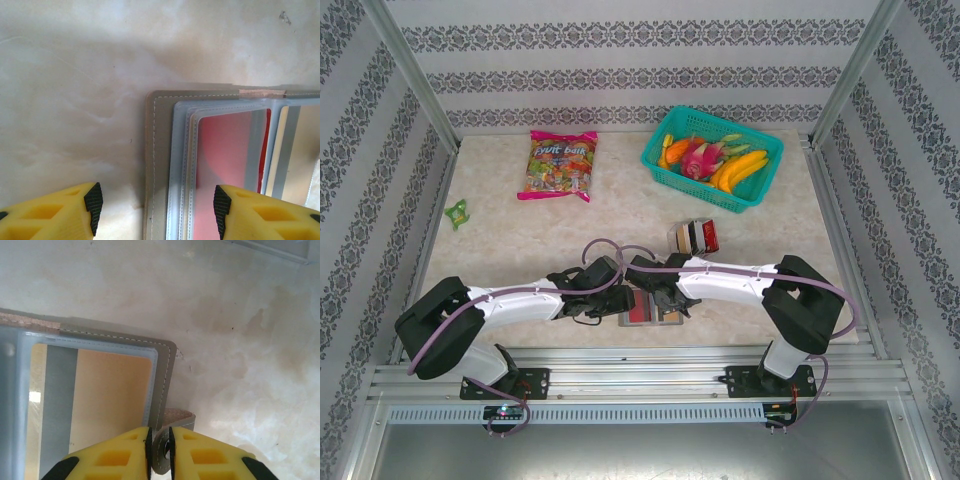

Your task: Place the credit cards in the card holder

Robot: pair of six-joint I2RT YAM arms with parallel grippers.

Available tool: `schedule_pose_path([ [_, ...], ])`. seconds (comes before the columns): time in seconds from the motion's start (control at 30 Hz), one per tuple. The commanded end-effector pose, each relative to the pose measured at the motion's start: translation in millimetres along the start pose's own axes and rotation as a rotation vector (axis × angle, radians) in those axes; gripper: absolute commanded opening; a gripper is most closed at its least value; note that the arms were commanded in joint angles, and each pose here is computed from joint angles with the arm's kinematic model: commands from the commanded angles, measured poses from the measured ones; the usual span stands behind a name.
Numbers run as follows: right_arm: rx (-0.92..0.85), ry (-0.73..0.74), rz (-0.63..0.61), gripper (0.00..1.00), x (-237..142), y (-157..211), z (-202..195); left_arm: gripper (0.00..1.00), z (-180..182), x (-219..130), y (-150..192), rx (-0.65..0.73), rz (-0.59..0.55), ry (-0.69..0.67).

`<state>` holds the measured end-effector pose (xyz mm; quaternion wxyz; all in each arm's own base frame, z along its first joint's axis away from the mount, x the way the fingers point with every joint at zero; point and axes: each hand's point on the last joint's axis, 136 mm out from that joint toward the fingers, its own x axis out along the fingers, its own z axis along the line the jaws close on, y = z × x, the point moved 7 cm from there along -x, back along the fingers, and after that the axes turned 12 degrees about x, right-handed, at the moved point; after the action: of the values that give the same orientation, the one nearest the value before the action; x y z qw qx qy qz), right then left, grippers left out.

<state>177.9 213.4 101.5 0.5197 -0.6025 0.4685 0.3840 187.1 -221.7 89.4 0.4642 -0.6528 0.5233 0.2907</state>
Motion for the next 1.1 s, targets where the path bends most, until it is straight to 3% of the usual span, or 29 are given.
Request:
schedule_pose_path([
  [0.0,-0.012,0.021,-0.024,0.17,-7.6,-1.7,-3.3,0.63,1.5,-2.3,-1.8,-0.017,-0.01,0.014],
  [0.17,0.004,-0.006,-0.029,0.02,-12.2,-1.7,-6.3,0.63,0.8,-1.5,-1.8,-0.017,-0.005,0.016],
  [0.37,0.075,-0.154,-0.004,0.0,-16.4,-4.5,-20.1,0.64,-0.6,-0.5,-2.9,-0.02,0.0,0.018],
  [0.57,0.337,-0.679,0.099,0.0,-11.2,-11.0,-43.5,0.66,-2.4,3.2,-2.6,-0.021,0.02,0.022],
  [0.7,0.455,-0.898,0.116,0.0,-14.9,-17.9,-69.6,0.67,-1.4,5.3,-1.3,-0.029,0.026,0.021],
  [0.87,0.514,-1.004,0.155,0.0,-15.2,-18.7,-90.6,0.68,-2.3,7.4,-0.5,-0.029,0.038,0.029],
  [1.07,0.517,-0.982,0.162,0.0,-9.7,-15.3,-93.1,0.68,-1.8,8.7,0.8,-0.03,0.046,0.029],
])
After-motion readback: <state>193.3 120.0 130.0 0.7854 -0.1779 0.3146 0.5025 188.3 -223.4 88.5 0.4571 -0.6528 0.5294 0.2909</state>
